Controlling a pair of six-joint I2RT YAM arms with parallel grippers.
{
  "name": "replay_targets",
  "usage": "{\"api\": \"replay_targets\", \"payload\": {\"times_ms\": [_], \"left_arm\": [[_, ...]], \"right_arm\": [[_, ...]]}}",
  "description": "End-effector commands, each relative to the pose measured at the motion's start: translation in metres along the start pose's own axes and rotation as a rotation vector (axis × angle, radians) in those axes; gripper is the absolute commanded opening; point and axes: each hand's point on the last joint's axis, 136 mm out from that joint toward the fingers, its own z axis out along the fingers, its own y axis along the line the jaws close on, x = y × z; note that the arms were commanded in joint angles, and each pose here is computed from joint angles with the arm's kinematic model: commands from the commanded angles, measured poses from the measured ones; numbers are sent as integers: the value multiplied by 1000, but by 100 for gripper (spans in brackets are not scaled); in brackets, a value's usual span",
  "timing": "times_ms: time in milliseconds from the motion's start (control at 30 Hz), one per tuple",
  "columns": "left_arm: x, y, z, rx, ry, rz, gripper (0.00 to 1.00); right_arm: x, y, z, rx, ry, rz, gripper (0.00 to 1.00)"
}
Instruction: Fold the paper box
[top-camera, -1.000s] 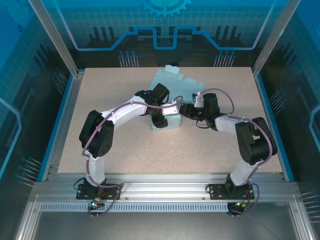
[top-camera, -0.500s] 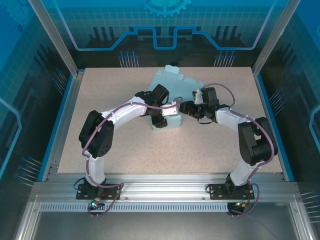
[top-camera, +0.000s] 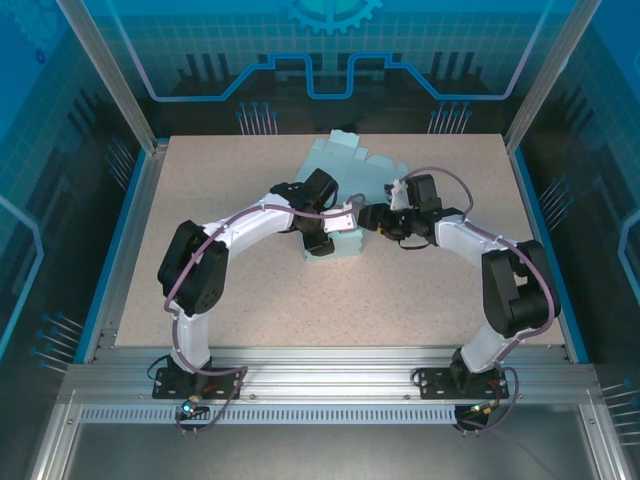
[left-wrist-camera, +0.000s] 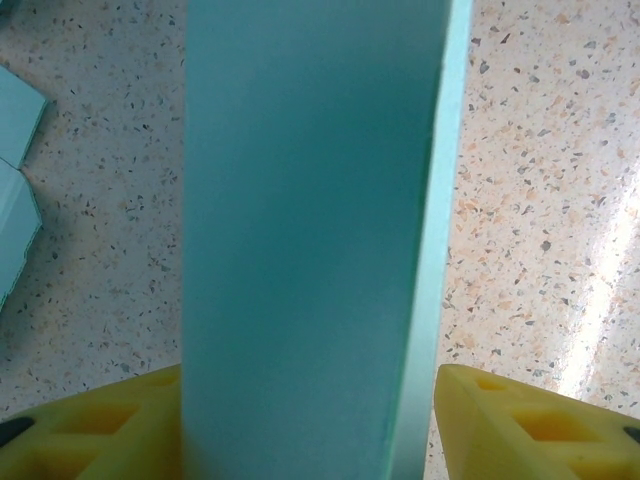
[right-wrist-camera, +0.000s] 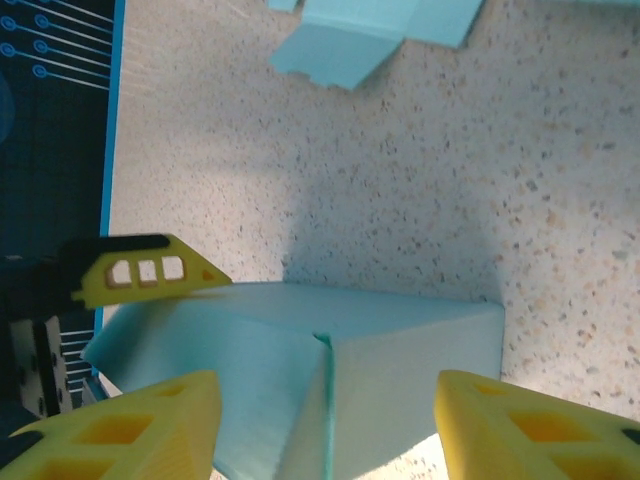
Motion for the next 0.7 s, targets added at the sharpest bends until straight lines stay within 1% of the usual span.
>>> {"api": "replay_targets", "payload": {"times_ms": [0, 133, 233, 300, 333, 667], "left_arm": [[5, 2, 3, 0, 20, -10, 61], [6, 2, 4, 3, 26, -12, 61], [6, 3, 5, 2, 29, -15, 60], [6, 4, 5, -1, 29, -15, 61], [6, 3, 5, 0, 29, -14, 61], [6, 7, 2, -7, 25, -27, 61]], "right_arm": [[16, -16, 7, -2, 53, 49, 55], [29, -31, 17, 12, 80, 80, 53], [37, -47, 23, 33, 92, 109, 47], [37, -53, 27, 28, 89, 128, 45], [49, -62, 30, 36, 109, 154, 45], [92, -114, 42, 146, 160, 223, 43]]}}
